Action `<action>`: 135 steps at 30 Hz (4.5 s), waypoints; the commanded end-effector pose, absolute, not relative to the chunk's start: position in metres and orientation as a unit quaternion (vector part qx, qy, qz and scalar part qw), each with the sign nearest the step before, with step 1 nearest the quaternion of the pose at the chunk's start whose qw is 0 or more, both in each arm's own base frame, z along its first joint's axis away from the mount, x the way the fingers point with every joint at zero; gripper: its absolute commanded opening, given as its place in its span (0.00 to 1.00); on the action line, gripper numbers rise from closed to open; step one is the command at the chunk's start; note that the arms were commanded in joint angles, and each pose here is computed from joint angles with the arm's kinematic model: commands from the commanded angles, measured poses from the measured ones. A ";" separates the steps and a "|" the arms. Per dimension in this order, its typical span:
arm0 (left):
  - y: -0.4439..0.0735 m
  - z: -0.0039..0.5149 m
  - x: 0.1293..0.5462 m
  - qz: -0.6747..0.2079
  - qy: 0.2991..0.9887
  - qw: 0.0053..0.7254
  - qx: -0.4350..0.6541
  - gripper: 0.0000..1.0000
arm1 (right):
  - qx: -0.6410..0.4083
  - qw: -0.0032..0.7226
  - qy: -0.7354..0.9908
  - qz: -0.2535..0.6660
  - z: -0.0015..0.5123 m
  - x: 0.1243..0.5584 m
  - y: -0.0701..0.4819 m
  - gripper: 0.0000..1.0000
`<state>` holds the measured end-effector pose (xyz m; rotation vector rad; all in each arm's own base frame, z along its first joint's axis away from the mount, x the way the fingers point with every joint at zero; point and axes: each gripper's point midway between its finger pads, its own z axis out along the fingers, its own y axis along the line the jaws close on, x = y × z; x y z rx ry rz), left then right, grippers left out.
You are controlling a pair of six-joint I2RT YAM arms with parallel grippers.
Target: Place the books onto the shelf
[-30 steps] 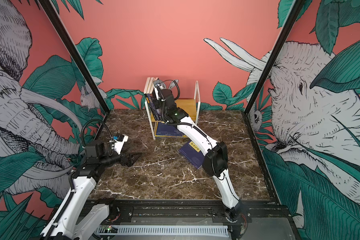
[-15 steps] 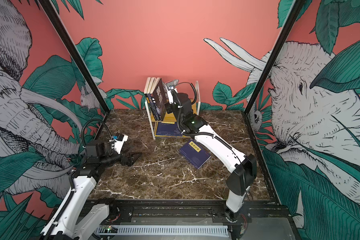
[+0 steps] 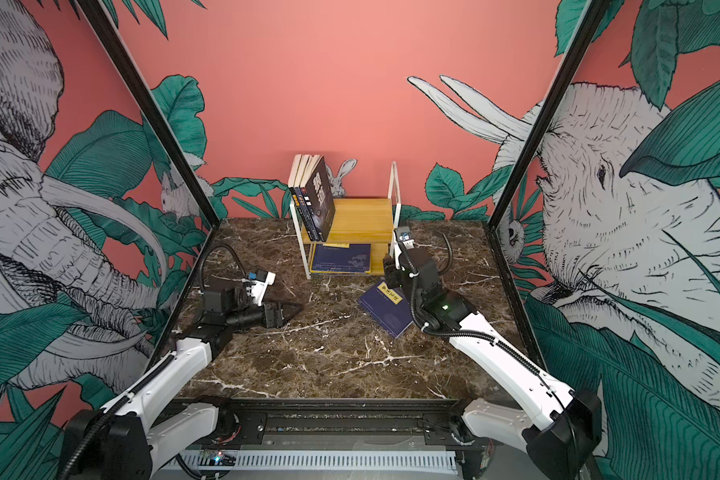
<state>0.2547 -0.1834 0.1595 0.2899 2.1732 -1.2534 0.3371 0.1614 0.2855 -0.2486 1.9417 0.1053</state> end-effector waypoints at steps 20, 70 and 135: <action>-0.205 0.136 0.266 -0.483 0.830 0.273 0.054 0.99 | 0.019 0.335 0.918 0.210 0.062 0.405 0.131 0.67; -0.265 0.029 0.295 -0.500 0.864 0.015 -0.053 0.66 | -0.008 0.281 0.897 0.340 0.007 0.310 0.297 0.40; -0.194 0.081 0.289 -0.440 0.883 0.152 -0.063 0.82 | -0.097 0.304 0.835 0.447 0.163 0.288 0.347 0.00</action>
